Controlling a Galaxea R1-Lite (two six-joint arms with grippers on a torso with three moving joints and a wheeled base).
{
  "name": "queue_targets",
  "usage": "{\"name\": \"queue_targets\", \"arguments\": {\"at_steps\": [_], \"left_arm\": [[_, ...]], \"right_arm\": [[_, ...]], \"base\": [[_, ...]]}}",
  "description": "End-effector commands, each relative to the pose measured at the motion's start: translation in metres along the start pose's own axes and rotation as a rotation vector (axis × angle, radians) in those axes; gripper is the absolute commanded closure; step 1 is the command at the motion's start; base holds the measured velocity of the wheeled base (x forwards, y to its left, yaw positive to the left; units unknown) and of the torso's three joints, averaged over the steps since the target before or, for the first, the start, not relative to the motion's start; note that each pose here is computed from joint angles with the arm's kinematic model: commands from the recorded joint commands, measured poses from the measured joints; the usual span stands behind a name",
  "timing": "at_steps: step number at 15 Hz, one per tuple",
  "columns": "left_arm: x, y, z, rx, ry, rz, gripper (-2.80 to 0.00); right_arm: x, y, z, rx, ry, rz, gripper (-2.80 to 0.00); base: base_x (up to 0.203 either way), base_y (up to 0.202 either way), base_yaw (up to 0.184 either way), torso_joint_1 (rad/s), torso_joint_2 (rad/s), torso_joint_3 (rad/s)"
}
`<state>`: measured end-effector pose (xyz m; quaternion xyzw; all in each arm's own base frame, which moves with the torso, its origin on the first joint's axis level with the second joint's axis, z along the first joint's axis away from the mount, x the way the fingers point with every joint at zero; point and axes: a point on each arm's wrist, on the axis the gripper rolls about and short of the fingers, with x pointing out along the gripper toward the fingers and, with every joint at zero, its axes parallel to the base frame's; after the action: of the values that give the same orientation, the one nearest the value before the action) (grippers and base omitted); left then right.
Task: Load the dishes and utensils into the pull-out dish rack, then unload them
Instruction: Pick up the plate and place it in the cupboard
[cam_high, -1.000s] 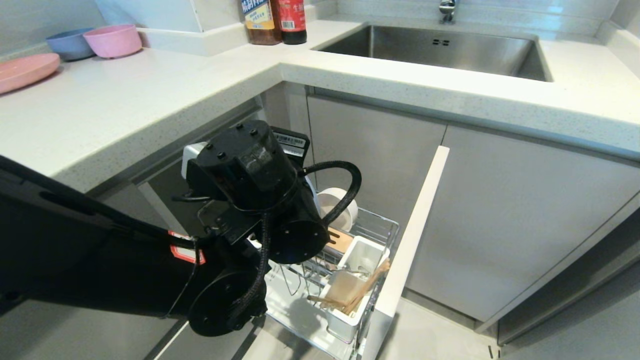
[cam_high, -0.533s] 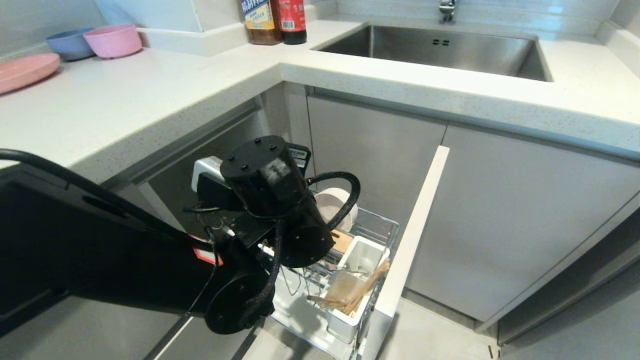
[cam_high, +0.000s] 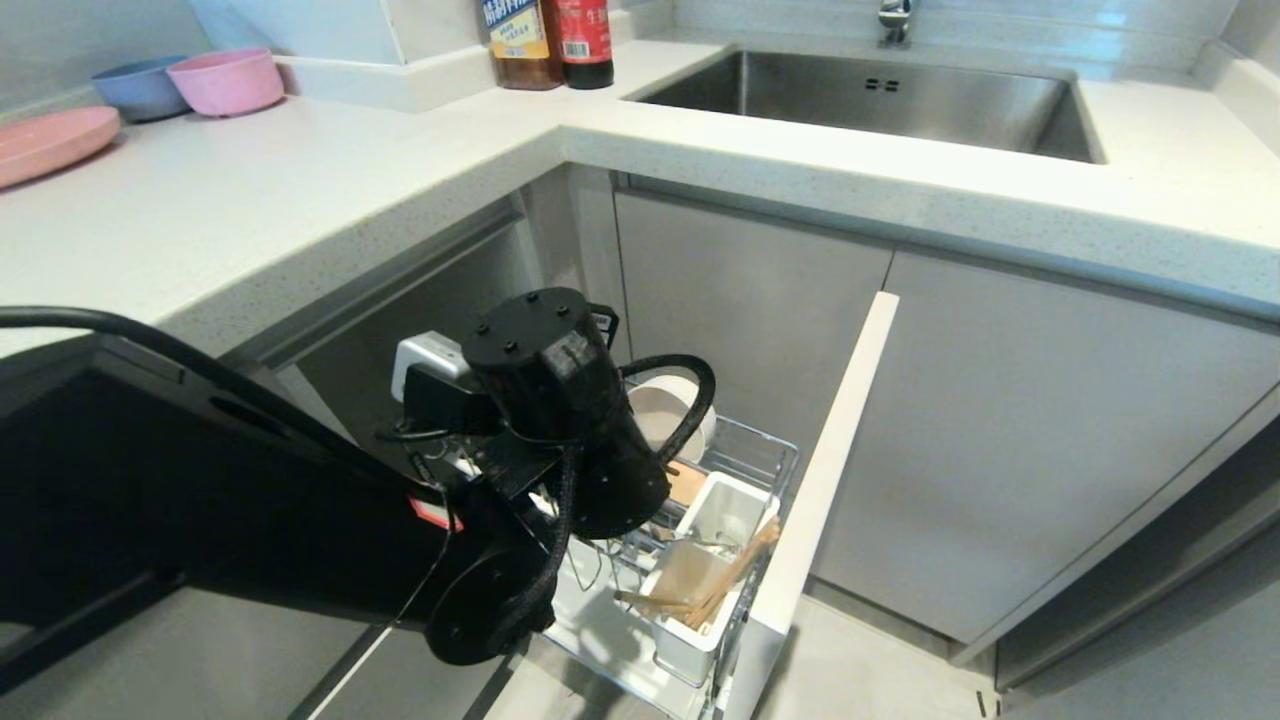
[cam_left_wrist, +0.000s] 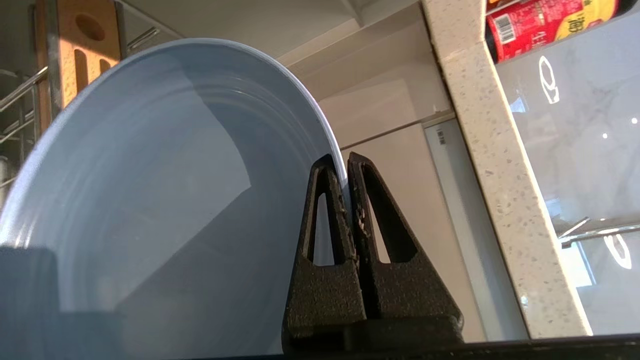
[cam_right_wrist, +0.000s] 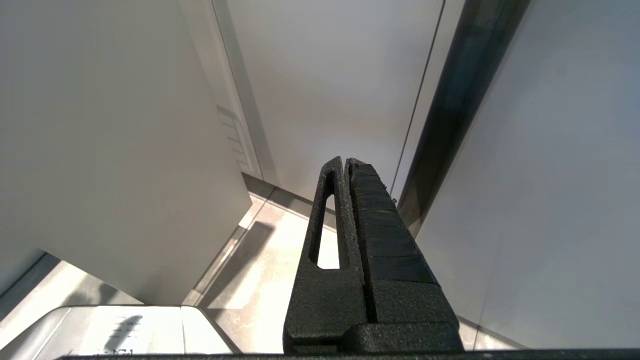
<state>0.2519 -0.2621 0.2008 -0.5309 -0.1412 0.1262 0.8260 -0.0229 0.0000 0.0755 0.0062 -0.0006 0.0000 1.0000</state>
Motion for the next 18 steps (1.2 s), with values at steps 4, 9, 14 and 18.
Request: {"name": "queue_targets", "arguments": {"at_steps": [4, 9, 14, 18], "left_arm": [[0.003, 0.009, -0.007, -0.002, -0.021, 0.026, 0.00], [0.005, 0.022, -0.018, 0.019, -0.021, 0.044, 0.00], [0.006, 0.029, -0.024, 0.038, -0.018, 0.051, 0.00], [0.008, 0.036, -0.027, 0.041, -0.019, 0.067, 0.00]], "right_arm": [[0.000, 0.000, 0.000, 0.000, 0.001, 0.000, 0.00], [0.000, 0.000, 0.000, 0.000, 0.001, 0.000, 0.00], [0.000, 0.000, 0.000, 0.000, 0.001, 0.000, 0.00], [0.000, 0.000, 0.000, 0.000, 0.001, 0.000, 0.00]], "base": [[0.000, 0.000, 0.000, 0.000, 0.00, 0.000], [0.000, 0.000, 0.000, 0.000, 0.00, 0.000], [0.000, 0.000, 0.000, 0.000, 0.00, 0.000], [0.000, 0.000, 0.000, 0.000, 0.00, 0.000]]}}
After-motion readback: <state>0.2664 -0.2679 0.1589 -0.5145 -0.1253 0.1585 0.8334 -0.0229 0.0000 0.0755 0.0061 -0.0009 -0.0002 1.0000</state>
